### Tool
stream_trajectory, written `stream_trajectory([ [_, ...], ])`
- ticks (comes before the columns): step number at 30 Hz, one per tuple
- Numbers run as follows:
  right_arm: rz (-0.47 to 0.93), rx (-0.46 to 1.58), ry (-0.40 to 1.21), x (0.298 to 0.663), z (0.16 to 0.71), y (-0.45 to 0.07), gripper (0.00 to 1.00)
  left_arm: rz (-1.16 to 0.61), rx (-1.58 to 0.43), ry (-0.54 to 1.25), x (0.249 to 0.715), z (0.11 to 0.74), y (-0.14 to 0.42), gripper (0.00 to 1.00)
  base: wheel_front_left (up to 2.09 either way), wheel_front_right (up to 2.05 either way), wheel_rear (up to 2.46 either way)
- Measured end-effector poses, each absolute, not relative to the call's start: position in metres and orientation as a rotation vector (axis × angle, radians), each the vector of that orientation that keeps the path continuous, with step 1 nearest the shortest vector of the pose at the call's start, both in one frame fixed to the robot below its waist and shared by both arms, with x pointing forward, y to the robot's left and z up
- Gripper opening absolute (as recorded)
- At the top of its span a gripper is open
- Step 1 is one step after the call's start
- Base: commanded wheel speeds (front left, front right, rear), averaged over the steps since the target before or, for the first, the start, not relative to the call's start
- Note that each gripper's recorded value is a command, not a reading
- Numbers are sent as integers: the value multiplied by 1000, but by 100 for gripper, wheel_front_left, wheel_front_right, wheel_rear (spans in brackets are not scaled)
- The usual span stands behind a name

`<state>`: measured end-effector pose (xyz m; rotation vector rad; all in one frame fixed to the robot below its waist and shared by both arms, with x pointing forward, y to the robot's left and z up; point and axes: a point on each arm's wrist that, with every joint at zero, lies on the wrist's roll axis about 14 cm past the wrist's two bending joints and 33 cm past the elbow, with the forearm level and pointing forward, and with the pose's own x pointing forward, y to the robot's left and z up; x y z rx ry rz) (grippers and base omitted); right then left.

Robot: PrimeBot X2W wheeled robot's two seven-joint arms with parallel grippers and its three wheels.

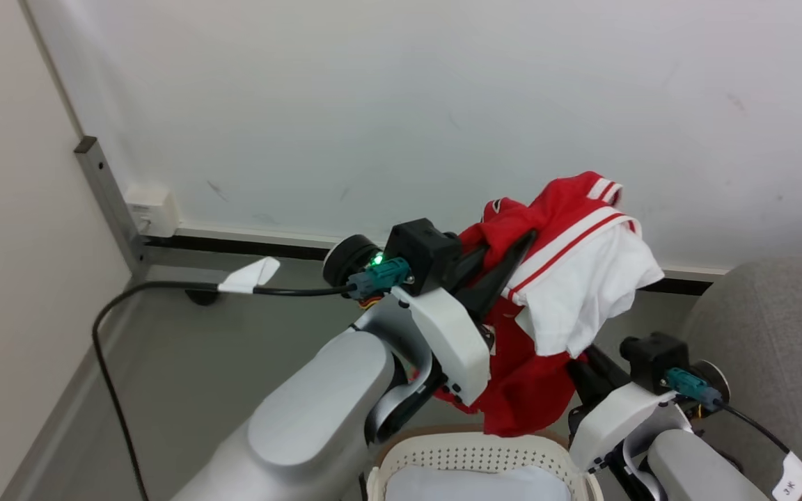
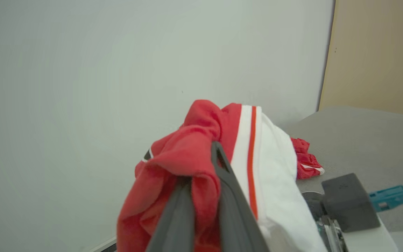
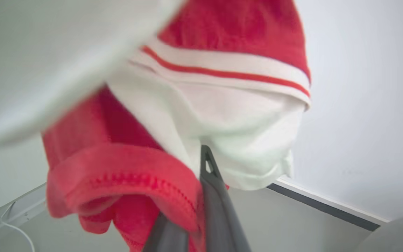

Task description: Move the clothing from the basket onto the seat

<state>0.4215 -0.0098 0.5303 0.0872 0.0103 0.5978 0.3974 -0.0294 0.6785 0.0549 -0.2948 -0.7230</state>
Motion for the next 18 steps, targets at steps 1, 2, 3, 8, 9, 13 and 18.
stream_trajectory([
  [1,577,102,1,422,533,-17,0,-723,50,-284,398,674,-30,0,0,0,0],
  [2,559,116,-11,423,536,-24,0,-724,42,-276,399,671,-31,0,0,0,0],
  [3,543,127,-27,424,541,-30,0,-725,38,-265,400,666,-32,0,0,0,0],
  [8,435,195,-87,425,554,-73,0,-741,16,-218,402,644,-39,28,0,0,0],
  [9,410,211,-99,425,557,-83,0,-753,8,-216,401,642,-43,80,0,0,0],
  [13,316,262,-140,423,566,-121,0,-814,-8,-189,393,629,-63,100,0,0,0],
  [18,188,294,-209,414,582,-178,0,-905,-18,-160,379,614,-90,100,0,0,0],
])
